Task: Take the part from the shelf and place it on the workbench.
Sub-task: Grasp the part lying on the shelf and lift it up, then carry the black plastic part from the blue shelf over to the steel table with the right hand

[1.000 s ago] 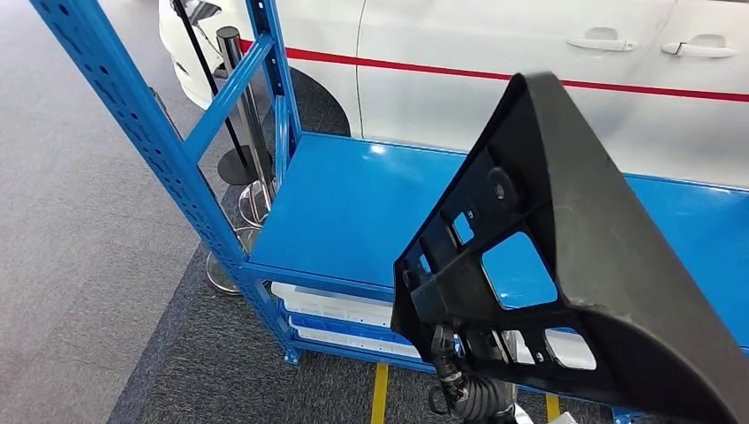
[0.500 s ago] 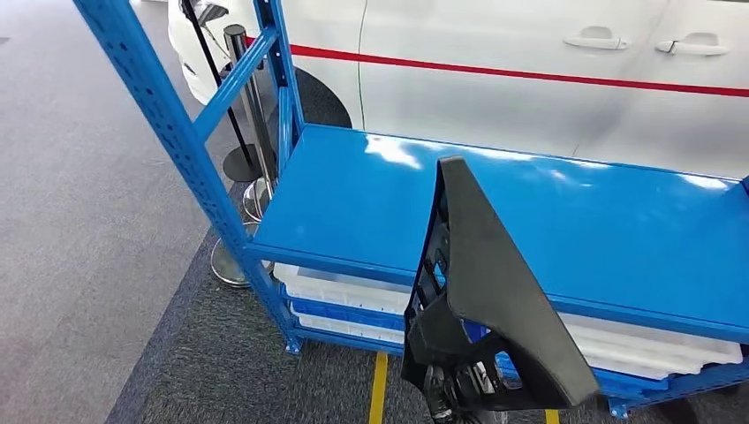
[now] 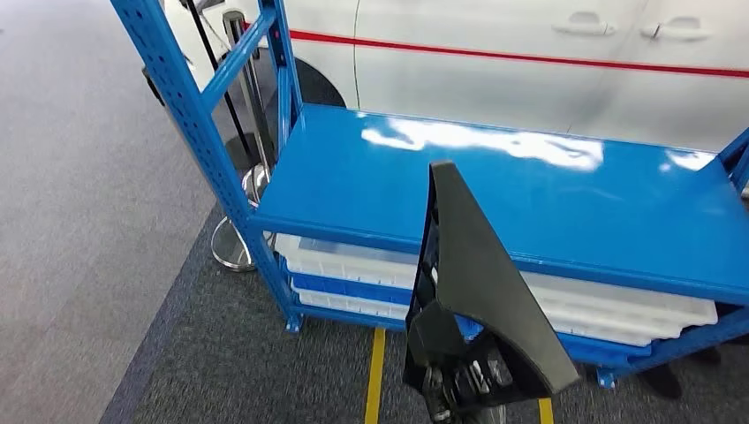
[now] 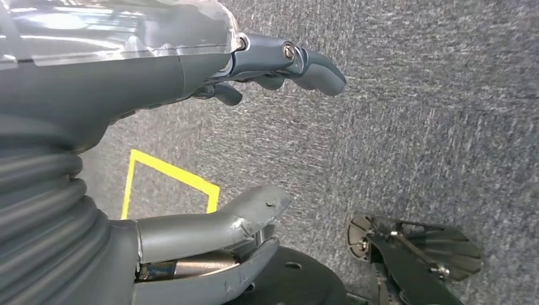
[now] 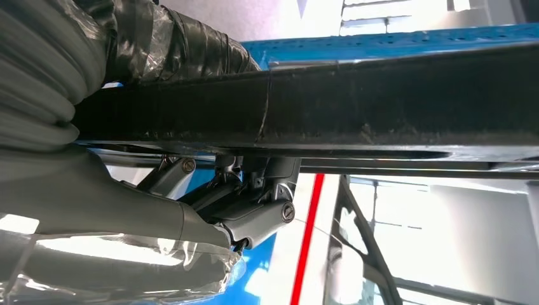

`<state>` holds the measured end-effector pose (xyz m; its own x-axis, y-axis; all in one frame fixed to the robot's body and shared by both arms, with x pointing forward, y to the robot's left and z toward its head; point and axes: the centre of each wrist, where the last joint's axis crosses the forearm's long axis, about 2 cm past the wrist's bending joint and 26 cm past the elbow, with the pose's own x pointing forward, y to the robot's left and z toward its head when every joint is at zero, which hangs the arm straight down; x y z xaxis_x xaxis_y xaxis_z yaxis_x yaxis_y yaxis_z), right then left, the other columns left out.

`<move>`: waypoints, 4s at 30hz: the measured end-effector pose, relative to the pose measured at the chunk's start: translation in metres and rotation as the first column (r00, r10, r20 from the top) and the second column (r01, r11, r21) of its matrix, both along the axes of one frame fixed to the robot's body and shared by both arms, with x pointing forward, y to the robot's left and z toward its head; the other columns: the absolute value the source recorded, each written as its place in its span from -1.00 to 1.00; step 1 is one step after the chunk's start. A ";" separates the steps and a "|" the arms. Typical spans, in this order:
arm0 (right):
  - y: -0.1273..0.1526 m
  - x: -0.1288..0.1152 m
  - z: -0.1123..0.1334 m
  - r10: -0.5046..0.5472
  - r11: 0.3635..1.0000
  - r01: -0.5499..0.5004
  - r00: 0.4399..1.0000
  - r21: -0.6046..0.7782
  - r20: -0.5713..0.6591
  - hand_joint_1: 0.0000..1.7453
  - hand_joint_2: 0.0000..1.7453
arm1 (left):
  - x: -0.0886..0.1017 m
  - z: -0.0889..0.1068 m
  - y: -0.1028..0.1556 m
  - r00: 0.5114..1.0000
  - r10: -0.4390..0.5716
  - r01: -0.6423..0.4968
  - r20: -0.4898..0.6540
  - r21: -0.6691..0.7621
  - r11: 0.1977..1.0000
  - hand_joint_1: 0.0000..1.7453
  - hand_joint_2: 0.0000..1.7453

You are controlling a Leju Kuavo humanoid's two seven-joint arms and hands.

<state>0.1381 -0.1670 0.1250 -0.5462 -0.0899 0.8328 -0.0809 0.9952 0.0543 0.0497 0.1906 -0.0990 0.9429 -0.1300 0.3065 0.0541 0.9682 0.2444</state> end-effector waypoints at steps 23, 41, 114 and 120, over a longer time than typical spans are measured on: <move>0.041 0.025 -0.005 0.330 0.942 -0.332 0.943 -0.056 -0.028 1.00 1.00 | 0.106 0.028 -0.021 0.965 -0.030 0.085 0.260 -0.203 0.975 -1.00 1.00; 0.004 0.000 -0.020 -0.047 0.999 0.047 0.994 -0.004 -0.101 1.00 1.00 | 0.020 0.002 0.004 0.994 -0.061 0.062 0.094 -0.014 0.998 -1.00 1.00; -0.036 -0.025 -0.013 -0.277 0.949 0.299 0.944 0.104 -0.181 1.00 1.00 | -0.007 -0.002 0.001 0.990 -0.134 0.136 0.037 -0.047 0.990 -1.00 1.00; -0.040 -0.025 -0.016 -0.283 0.947 0.305 0.942 0.105 -0.180 1.00 1.00 | -0.005 -0.001 0.001 0.990 -0.136 0.138 0.041 -0.054 0.989 -1.00 1.00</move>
<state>0.1136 -0.2072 0.1090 -0.4251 -0.0586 0.9033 0.2349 0.9566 0.1727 0.0452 0.1915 -0.1004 0.9053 -0.2383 0.3516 0.1787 0.9647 0.1937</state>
